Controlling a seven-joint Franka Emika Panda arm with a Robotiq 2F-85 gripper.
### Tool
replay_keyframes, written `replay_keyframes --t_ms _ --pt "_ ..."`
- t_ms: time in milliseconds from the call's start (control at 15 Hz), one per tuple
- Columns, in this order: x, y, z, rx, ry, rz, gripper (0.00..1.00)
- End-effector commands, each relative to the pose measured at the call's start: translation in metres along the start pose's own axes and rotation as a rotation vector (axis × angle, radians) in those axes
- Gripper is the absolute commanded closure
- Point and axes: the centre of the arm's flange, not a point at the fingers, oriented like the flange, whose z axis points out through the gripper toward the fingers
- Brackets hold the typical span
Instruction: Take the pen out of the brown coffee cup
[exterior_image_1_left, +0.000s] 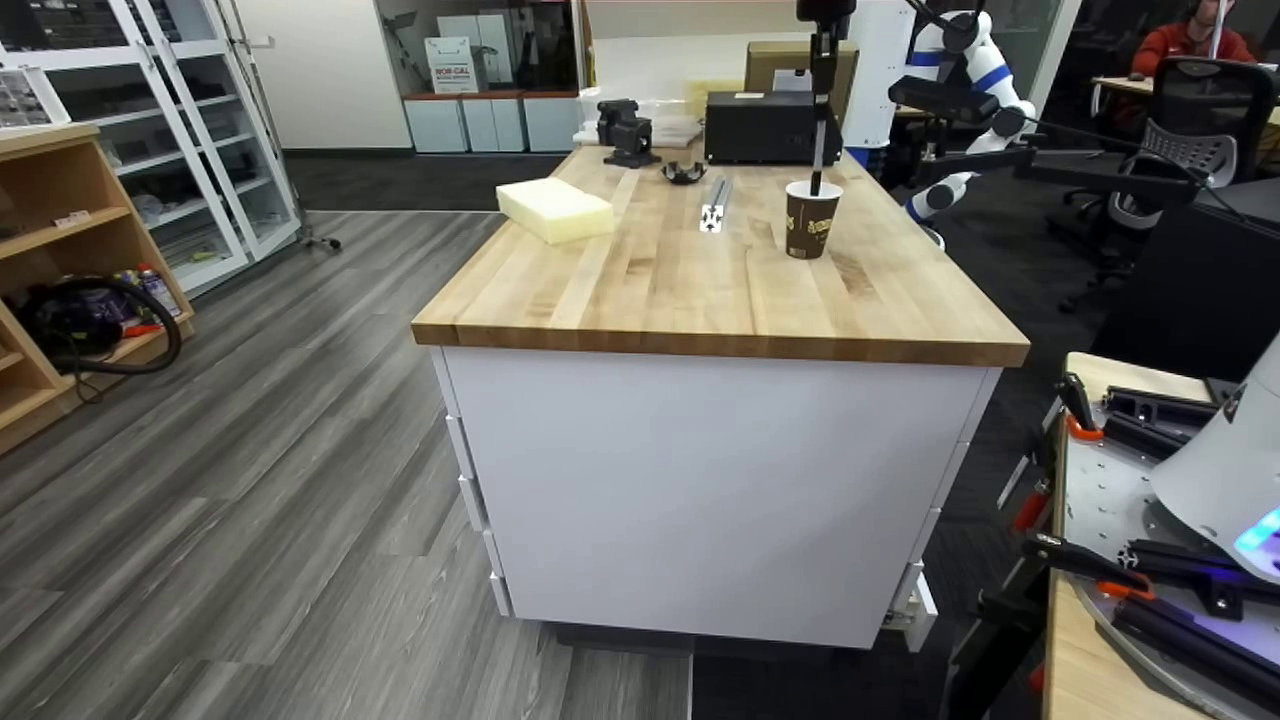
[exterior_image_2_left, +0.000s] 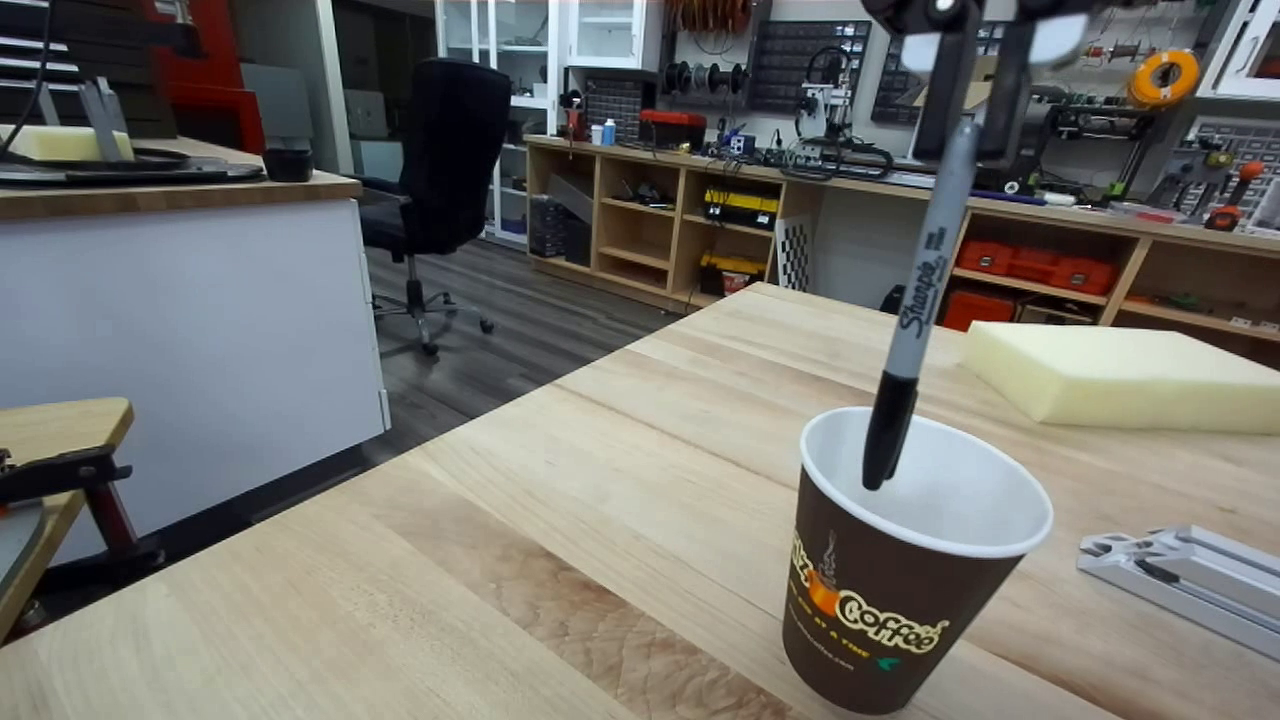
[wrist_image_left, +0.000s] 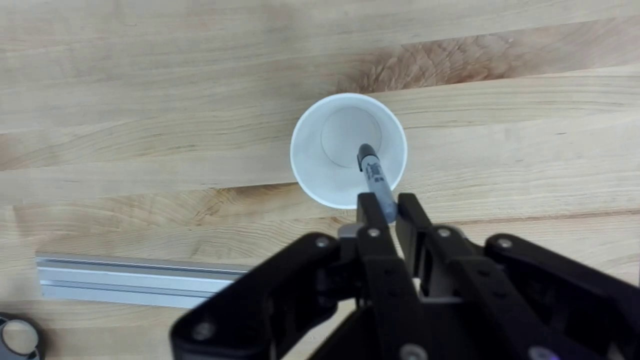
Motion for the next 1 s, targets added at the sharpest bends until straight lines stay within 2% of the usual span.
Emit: replay_keyframes --t_ms 0,400,933 --pt "-0.004 -0.051 -0.021 -0.103 -0.047 0.01 0.93" --pt "-0.005 -0.094 -0.05 -0.218 -0.057 -0.005 0.93" --pt "-0.004 -0.132 -0.059 -0.175 0.025 -0.094 0.93"
